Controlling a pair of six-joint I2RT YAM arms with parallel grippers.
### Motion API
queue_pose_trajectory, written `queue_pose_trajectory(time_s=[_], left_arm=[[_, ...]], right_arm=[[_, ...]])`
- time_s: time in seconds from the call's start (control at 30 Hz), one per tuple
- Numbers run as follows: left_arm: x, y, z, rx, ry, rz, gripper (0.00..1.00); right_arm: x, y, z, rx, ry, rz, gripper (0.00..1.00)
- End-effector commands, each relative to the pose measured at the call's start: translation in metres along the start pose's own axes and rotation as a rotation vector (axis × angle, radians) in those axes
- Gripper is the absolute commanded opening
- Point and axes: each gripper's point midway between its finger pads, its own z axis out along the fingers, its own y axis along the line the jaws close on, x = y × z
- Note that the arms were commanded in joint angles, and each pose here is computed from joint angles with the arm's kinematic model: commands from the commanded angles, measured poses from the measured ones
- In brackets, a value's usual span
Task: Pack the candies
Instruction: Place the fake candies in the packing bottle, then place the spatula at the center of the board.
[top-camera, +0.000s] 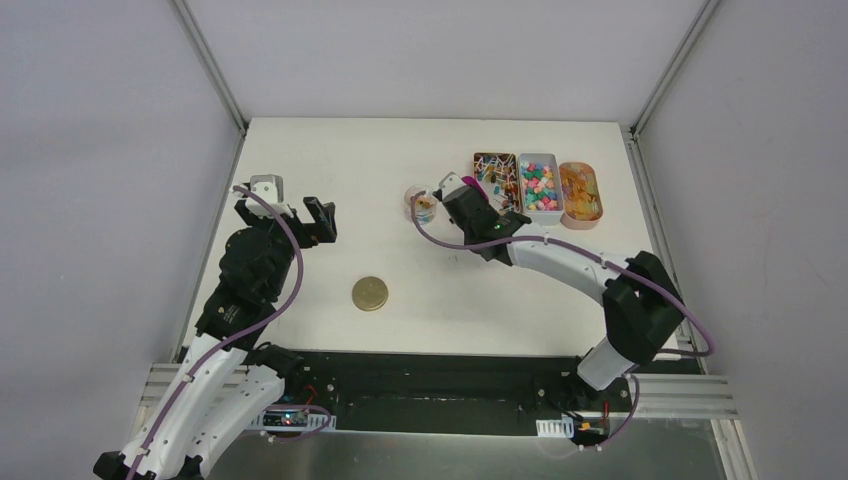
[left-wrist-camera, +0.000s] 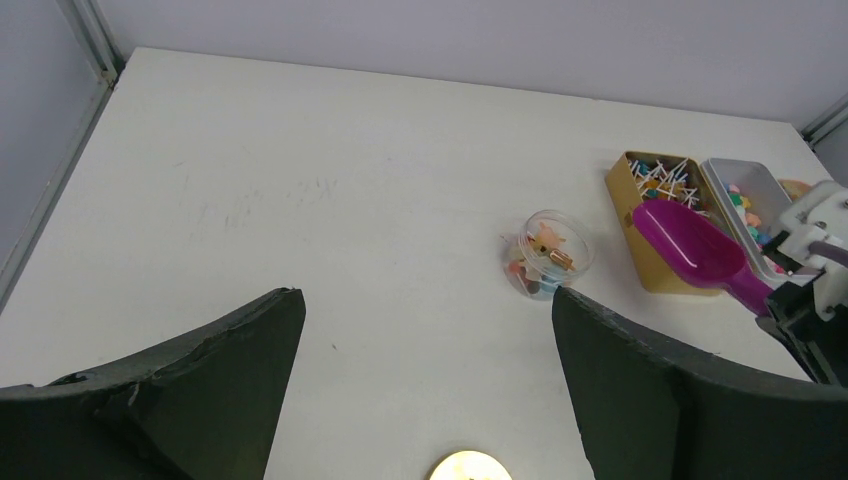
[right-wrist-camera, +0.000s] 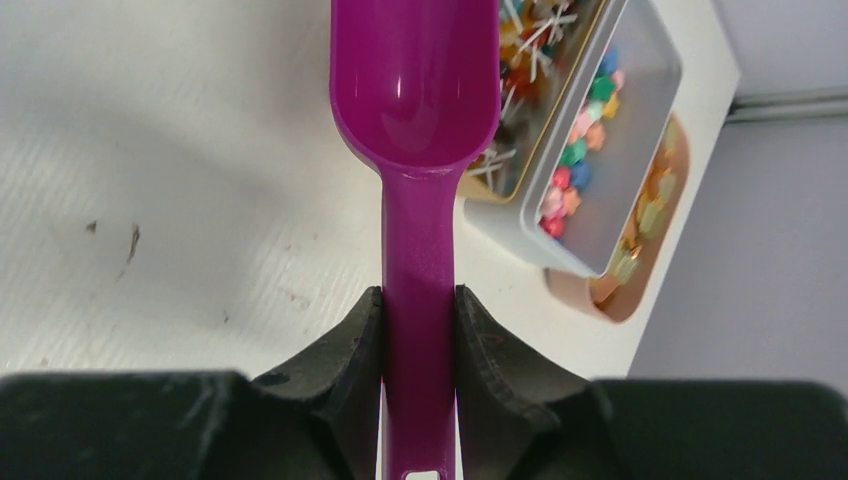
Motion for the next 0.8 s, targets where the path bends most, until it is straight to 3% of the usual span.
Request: queue_pose_trajectory(time_s=[0.0, 0.17, 0.43, 0.77], left_arm=[[-0.005, 0.002, 0.001, -0.007, -0.024, -0.002, 0.99], [-0.004, 0.001, 0.002, -0.004, -0.019, 0.000, 0.99], [0.000, -0.001, 0.004, 0.003, -0.004, 0.001, 0.99], [0.004, -0.002, 0.007, 0.006, 0.012, 0.004, 0.99]], right_arm=[[0.013, 0.015, -0.027, -0.065, -0.051, 0.162, 0.00], [0.031, 0.030, -0.048, -0.123, -0.074, 0.316, 0.00], [0.080, 0.038, -0.063, 0.015, 0.095, 0.654, 0.00], [0.135, 0.037, -0.073, 0.103, 0.148, 0.830, 0.02]])
